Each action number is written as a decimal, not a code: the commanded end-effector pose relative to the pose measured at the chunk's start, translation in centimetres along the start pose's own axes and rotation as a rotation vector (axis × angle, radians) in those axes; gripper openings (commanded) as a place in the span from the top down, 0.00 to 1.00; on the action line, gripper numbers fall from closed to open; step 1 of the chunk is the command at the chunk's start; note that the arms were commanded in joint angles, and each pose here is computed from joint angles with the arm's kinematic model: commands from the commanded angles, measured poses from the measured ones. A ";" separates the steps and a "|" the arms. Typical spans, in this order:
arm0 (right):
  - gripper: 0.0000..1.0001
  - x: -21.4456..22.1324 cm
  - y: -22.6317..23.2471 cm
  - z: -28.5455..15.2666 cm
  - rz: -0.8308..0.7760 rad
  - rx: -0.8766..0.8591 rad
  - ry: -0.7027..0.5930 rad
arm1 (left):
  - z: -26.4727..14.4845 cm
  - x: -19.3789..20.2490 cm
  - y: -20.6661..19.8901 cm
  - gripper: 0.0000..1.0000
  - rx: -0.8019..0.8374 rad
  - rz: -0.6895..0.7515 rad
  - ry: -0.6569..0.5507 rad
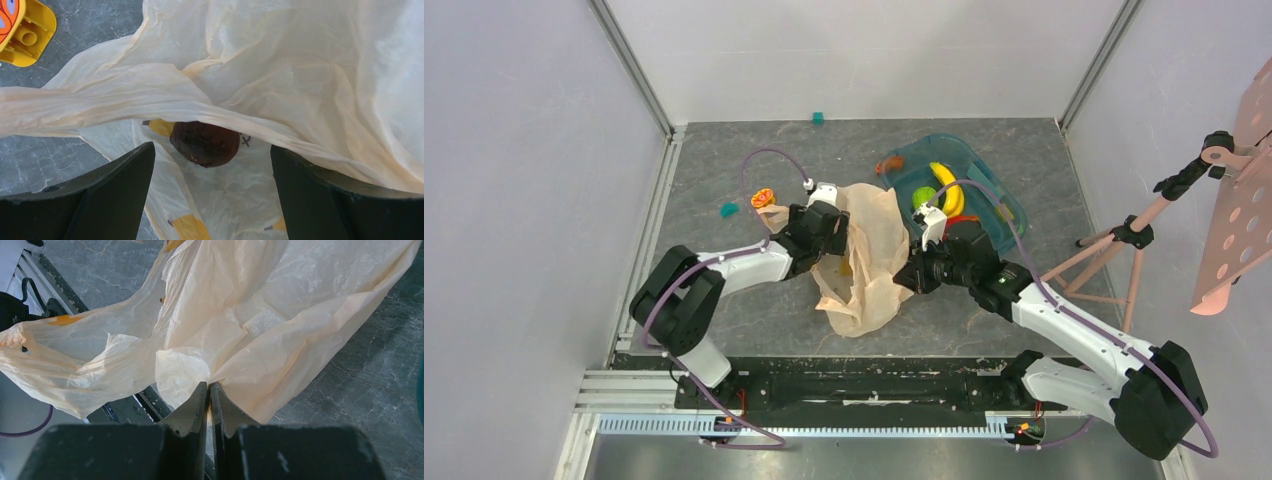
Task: Take the fake fruits out of the plastic bag
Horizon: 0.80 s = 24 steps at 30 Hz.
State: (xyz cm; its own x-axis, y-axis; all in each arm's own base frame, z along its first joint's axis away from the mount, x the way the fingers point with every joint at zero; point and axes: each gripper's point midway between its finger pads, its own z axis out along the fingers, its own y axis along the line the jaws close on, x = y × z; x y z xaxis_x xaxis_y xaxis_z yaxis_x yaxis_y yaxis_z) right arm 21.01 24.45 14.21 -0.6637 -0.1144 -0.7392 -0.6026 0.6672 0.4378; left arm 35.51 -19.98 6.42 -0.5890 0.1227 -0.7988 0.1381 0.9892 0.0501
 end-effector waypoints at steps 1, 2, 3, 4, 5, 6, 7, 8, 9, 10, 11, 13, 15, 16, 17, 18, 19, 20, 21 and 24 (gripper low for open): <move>0.92 -0.7 0.6 0.2 -0.004 -0.035 -0.027 | 1.8 -2.3 0.8 0.09 -0.042 0.012 -0.050; 0.92 -0.7 0.6 0.2 -0.005 -0.037 -0.027 | 2.2 -2.3 0.9 0.09 -0.046 0.008 -0.046; 0.92 -0.7 0.6 0.2 -0.005 -0.038 -0.027 | 2.6 -2.3 1.0 0.10 -0.048 0.002 -0.040; 0.92 -0.7 0.7 0.2 -0.005 -0.039 -0.025 | 3.0 -2.3 0.9 0.10 -0.048 -0.001 -0.035; 0.92 -0.6 0.7 0.2 -0.006 -0.040 -0.024 | 3.3 -2.4 0.8 0.11 -0.045 -0.004 -0.035; 0.92 -0.6 0.7 0.2 -0.005 -0.042 -0.022 | 3.7 -2.4 0.7 0.11 -0.042 -0.004 -0.032; 0.92 -0.5 0.7 0.2 -0.005 -0.044 -0.021 | 4.0 -2.4 0.6 0.12 -0.043 -0.002 -0.029; 0.92 -0.5 0.7 0.2 -0.004 -0.043 -0.020 | 4.2 -2.5 0.5 0.14 -0.041 -0.002 -0.028; 0.92 -0.5 0.7 0.2 -0.005 -0.045 -0.020 | 4.5 -2.5 0.4 0.16 -0.039 -0.002 -0.025; 0.92 -0.5 0.7 0.2 -0.005 -0.046 -0.022 | 4.6 -2.5 0.3 0.20 -0.037 -0.004 -0.024; 0.92 -0.4 0.7 0.1 -0.005 -0.043 -0.022 | 4.7 -2.5 0.2 0.24 -0.035 -0.006 -0.023; 0.92 -0.5 0.7 0.1 -0.005 -0.042 -0.023 | 4.7 -2.4 0.1 0.30 -0.036 -0.014 -0.014; 0.92 -0.4 0.7 0.1 -0.005 -0.043 -0.022 | 4.7 -2.3 0.3 0.34 -0.044 -0.022 -0.005; 0.92 -0.5 0.7 0.1 -0.006 -0.041 -0.023 | 4.7 -2.0 0.4 0.35 -0.050 -0.024 0.000; 0.92 -0.4 0.7 0.2 -0.005 -0.041 -0.022 | 4.6 -1.9 0.6 0.37 -0.060 -0.030 0.005; 0.92 -0.4 0.7 0.2 -0.005 -0.042 -0.022 | 4.6 -1.7 0.8 0.39 -0.068 -0.036 0.012; 0.92 -0.4 0.7 0.1 -0.003 -0.041 -0.023 | 4.5 -1.6 1.1 0.42 -0.071 -0.044 0.018; 0.92 -0.4 0.6 0.2 -0.003 -0.040 -0.022 | 4.3 -1.6 1.2 0.47 -0.071 -0.055 0.019; 0.92 -0.4 0.6 0.1 -0.005 -0.039 -0.023 | 4.2 -1.5 1.3 0.51 -0.069 -0.060 0.022; 0.92 -0.4 0.5 0.1 -0.004 -0.031 -0.025 | 3.5 -1.5 1.4 0.55 -0.059 -0.070 0.029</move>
State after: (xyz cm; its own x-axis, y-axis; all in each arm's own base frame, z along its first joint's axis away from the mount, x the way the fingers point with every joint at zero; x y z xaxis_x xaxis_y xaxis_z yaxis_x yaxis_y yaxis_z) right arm 20.68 24.57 13.80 -0.6726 -0.1218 -0.7299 -0.6059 0.6570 0.4486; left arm 39.25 -19.43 3.83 -0.6322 0.0968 -0.7687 0.0761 0.9951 0.0627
